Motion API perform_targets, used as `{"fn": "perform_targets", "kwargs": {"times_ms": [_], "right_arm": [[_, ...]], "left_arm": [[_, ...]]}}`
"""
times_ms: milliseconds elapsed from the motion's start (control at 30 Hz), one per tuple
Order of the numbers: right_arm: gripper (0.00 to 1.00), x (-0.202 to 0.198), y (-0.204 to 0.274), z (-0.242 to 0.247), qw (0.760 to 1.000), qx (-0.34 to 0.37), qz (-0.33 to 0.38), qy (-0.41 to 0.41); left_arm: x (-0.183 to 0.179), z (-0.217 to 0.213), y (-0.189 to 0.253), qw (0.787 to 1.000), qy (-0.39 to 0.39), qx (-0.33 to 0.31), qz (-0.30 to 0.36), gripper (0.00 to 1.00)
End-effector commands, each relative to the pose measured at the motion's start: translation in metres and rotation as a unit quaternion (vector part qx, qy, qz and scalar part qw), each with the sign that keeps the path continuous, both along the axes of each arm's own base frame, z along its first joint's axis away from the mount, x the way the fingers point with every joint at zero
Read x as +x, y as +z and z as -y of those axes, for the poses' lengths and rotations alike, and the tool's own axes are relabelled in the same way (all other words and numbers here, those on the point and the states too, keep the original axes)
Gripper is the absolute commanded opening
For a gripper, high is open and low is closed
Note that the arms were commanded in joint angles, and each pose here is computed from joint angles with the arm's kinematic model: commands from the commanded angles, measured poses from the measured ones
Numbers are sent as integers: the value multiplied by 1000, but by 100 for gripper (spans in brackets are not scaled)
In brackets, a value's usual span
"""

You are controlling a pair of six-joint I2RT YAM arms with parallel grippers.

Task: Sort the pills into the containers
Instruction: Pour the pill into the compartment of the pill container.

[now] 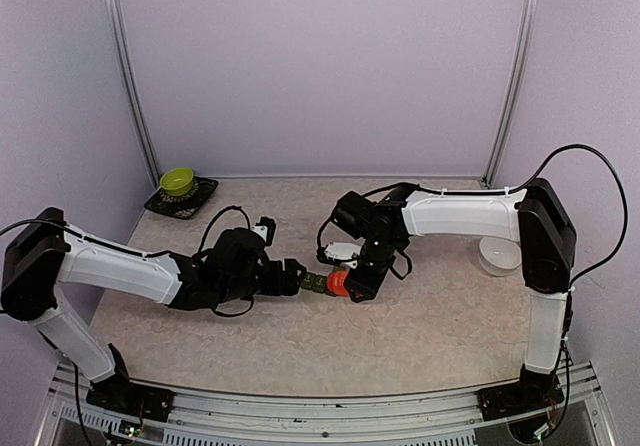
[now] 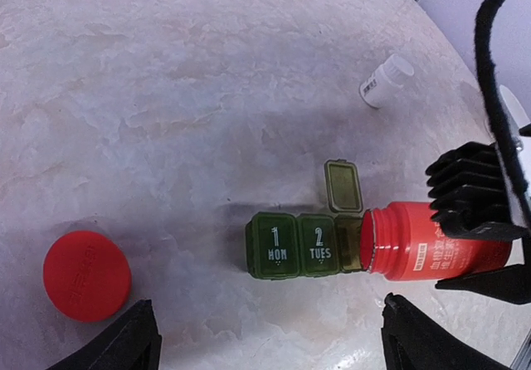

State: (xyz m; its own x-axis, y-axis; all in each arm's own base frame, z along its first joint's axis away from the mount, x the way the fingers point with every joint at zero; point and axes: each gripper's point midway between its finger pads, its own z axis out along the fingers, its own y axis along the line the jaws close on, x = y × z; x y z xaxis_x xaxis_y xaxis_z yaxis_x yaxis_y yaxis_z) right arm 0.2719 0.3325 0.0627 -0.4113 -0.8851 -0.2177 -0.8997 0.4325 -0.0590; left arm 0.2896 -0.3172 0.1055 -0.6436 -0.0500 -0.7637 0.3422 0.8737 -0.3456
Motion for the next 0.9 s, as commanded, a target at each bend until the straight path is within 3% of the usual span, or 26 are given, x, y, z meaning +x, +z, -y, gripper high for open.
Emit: {"fn": "perform_targets", "kwargs": {"times_ms": [0, 167, 467, 633, 867], "right_arm": [[0, -3, 6, -2, 1000, 0, 7, 7], [0, -3, 7, -3, 1000, 2, 9, 8], [0, -2, 9, -4, 1000, 5, 13, 8], [0, -1, 12, -5, 1000, 8, 15, 9], [0, 0, 16, -7, 1000, 15, 18, 10]], "left_arm": [[4, 12, -8, 999, -24, -32, -20, 87], [8, 21, -10, 998, -41, -38, -25, 74], [19, 47, -22, 992, -86, -68, -57, 25], [25, 54, -36, 991, -90, -70, -75, 4], [30, 55, -53, 990, -87, -60, -90, 3]]}}
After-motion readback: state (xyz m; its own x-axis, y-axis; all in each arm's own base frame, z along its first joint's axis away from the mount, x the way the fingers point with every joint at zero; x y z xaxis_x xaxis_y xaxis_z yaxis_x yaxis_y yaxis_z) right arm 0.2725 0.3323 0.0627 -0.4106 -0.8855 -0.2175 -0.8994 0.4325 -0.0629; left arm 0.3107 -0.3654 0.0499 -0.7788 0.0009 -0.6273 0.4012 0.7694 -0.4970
